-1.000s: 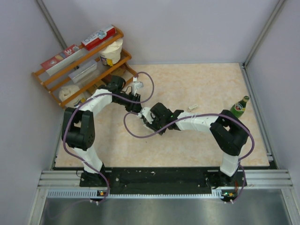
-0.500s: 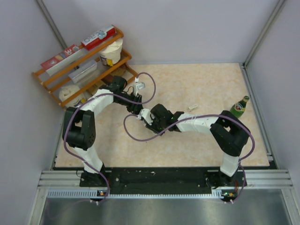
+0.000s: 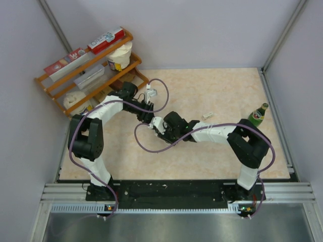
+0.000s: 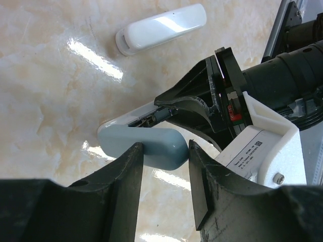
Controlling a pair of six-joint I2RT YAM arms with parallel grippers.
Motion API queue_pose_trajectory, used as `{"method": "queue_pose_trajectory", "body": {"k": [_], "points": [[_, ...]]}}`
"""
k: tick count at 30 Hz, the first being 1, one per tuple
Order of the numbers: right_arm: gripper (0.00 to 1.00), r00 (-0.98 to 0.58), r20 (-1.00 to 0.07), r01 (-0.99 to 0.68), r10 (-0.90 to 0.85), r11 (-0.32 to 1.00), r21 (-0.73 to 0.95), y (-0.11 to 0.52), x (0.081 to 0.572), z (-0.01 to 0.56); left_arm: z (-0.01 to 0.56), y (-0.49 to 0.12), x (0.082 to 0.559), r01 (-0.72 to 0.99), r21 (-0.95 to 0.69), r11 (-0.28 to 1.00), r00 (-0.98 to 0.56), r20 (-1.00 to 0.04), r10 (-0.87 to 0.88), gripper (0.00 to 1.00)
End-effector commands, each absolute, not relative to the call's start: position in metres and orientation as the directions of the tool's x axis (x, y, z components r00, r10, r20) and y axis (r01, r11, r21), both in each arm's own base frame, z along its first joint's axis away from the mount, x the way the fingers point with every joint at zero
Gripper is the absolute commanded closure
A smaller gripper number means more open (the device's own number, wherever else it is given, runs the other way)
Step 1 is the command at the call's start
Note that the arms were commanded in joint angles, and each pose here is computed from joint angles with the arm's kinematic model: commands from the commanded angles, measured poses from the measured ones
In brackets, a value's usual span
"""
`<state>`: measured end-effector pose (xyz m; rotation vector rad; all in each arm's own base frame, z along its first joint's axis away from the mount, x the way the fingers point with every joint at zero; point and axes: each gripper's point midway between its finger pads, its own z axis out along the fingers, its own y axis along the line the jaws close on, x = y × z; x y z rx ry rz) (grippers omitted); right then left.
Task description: Load the staples into the stapler
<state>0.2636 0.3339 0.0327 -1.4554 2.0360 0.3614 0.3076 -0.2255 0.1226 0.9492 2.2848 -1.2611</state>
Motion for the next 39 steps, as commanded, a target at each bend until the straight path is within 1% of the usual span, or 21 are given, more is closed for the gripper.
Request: {"method": "queue_pose_trajectory", "body": {"k": [1,7,10,12,14,16,21,32,39], "points": [[0.69,-0.22,-0.635,-0.91,-0.741,0.39,-0.139,0.328,0.277,0.039,0.134,-0.239,0.293,0.705,-0.648,0.289,-0.704,-0.589,0.397,0.55],[0.69,-0.215,-0.637,-0.914,-0.74,0.383,-0.136,0.328,0.276,0.039,0.138,-0.241,0.291,0.709,-0.649,0.275,-0.699,-0.595,0.397,0.53],[0.69,-0.213,-0.636,-0.913,-0.741,0.382,-0.139,0.327,0.275,0.038,0.137,-0.242,0.289,0.709,-0.65,0.272,-0.698,-0.594,0.4,0.5],[0.69,-0.215,-0.636,-0.912,-0.741,0.384,-0.14,0.327,0.276,0.038,0.138,-0.242,0.288,0.709,-0.652,0.268,-0.697,-0.594,0.401,0.46],[0.69,-0.215,-0.636,-0.913,-0.741,0.384,-0.139,0.327,0.275,0.037,0.141,-0.243,0.287,0.714,-0.652,0.253,-0.691,-0.602,0.4,0.39],[0.69,-0.215,-0.637,-0.912,-0.74,0.386,-0.14,0.327,0.276,0.038,0.145,-0.244,0.285,0.717,-0.656,0.236,-0.687,-0.609,0.397,0.26],[0.7,-0.215,-0.638,-0.912,-0.74,0.385,-0.139,0.327,0.276,0.037,0.156,-0.243,0.286,0.739,-0.636,0.224,-0.665,-0.633,0.396,0.02],[0.7,-0.213,-0.647,-0.914,-0.732,0.384,-0.134,0.326,0.275,0.04,0.173,-0.23,0.294,0.758,-0.606,0.24,-0.648,-0.662,0.376,0.02],[0.69,-0.221,-0.661,-0.915,-0.717,0.387,-0.114,0.32,0.272,0.047,0.175,-0.212,0.297,0.771,-0.562,0.3,-0.637,-0.666,0.388,0.02]]}}
